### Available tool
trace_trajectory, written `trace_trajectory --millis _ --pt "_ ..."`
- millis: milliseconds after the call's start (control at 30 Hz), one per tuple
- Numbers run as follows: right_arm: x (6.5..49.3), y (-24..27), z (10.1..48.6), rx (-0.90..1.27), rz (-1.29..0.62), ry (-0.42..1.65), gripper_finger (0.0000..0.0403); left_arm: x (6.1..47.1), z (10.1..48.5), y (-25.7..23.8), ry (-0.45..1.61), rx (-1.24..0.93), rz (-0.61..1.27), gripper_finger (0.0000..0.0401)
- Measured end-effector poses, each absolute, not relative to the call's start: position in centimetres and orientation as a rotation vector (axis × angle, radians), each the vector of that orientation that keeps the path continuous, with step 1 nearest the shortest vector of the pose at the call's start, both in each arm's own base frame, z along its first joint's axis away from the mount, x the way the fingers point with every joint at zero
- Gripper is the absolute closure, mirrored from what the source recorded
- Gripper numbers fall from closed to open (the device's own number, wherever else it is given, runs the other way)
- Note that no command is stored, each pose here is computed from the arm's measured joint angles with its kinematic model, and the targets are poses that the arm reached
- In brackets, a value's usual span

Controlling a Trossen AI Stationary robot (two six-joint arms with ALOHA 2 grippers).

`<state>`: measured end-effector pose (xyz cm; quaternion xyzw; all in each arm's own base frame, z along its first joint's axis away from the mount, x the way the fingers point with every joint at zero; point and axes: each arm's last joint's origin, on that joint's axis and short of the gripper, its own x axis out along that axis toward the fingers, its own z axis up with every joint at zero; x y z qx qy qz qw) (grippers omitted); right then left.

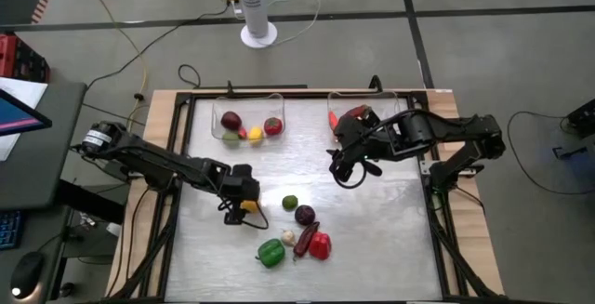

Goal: Sort produce into baskets
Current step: Put the yellow lemon into the left transparent bin

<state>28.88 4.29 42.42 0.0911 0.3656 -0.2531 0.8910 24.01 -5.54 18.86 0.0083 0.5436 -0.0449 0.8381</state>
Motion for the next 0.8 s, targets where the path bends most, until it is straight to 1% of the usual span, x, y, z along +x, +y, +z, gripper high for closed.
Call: trace_trajectory --millis 67,167,300,400,700,733,800 --pt "28.9 4.3 42.4 0.189 -0.525 0.759 0.0112 24.0 18.1 -5.8 1.152 0.016 -0.117 0.0064" --pt "28.9 4.3 42.4 0.190 -0.525 0.760 0.0112 23.5 16.9 -5.9 1.192 0.000 -0.152 0.0061" --pt "28.9 4.3 42.4 0.190 -0.525 0.759 0.0112 23.5 16.7 -5.7 1.192 0.026 -0.096 0.0076" --pt "28.9 4.3 42.5 0.193 -0.525 0.754 0.0112 23.6 16.7 -5.6 1.179 0.041 -0.059 0.0102" --pt "29.0 4.3 42.5 0.219 -0.537 0.736 0.0112 23.8 16.0 -5.3 1.238 0.016 -0.078 0.0204" --pt "29.0 4.4 42.5 0.223 -0.539 0.735 0.0112 23.9 16.2 -5.0 1.247 0.011 -0.067 0.0212" --pt "28.9 4.4 42.5 0.230 -0.544 0.733 0.0112 23.9 16.8 -4.2 1.269 0.003 -0.037 0.0217"
